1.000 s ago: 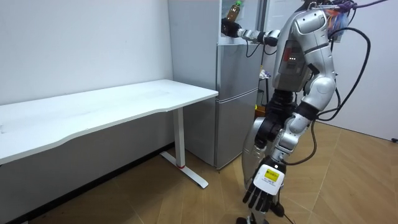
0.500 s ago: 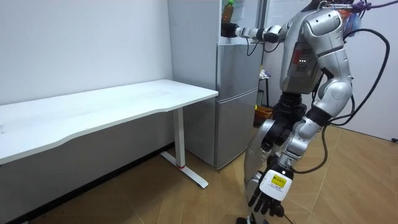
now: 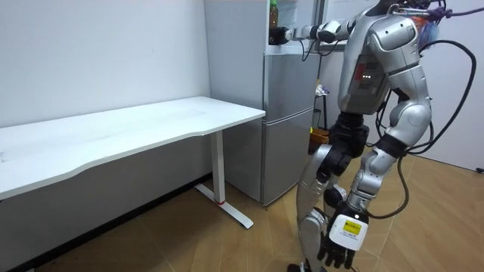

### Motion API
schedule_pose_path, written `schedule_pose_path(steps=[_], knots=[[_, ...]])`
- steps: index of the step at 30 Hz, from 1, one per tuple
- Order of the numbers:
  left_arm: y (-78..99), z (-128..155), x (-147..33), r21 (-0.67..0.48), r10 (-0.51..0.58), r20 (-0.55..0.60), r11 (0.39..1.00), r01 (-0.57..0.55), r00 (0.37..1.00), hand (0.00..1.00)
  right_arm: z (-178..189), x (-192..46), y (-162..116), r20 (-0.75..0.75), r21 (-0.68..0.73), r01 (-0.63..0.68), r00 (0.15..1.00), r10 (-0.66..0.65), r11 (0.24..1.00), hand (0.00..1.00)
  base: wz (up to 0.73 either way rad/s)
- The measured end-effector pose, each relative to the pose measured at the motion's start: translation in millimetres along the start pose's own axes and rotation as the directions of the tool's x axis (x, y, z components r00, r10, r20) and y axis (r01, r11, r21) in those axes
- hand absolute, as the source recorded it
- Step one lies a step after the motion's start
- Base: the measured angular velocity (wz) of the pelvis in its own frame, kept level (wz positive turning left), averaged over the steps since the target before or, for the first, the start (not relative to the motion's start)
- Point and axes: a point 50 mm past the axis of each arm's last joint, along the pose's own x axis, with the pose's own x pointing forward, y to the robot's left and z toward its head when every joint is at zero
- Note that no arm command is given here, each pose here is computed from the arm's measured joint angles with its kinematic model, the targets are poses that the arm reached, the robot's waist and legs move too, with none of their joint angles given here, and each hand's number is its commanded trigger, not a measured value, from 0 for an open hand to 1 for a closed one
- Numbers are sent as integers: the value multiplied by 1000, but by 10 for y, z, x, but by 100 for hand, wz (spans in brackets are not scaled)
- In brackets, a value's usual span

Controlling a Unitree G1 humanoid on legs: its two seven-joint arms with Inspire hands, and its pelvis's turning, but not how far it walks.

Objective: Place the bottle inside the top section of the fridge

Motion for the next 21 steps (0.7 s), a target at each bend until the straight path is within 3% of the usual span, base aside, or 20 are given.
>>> schedule_pose_path(steps=[1,2,3,4,5,21], knots=[[1,-23,2,0,2,-10,1000,-2,1000,0,-6,-1,-7,-9,-7,5,1000,-5,1000,80,3],[1,-34,3,0,2,-14,1000,-2,1000,0,2,-4,-18,-11,-14,10,1000,-11,1000,72,4],[1,-32,5,0,3,-15,1000,-3,1000,0,19,-8,-31,-10,-21,17,1000,-17,1000,46,4],[2,-31,5,0,3,-14,1000,-3,1000,0,24,-10,-36,-10,-24,20,1000,-20,1000,6,3],[10,-30,5,-3,6,-13,1000,-6,1000,0,23,-10,-36,-16,-30,23,1000,-23,999,0,0],[157,320,18,-65,26,99,998,-19,995,0,255,-17,13,99,-120,90,992,-78,989,0,3]])
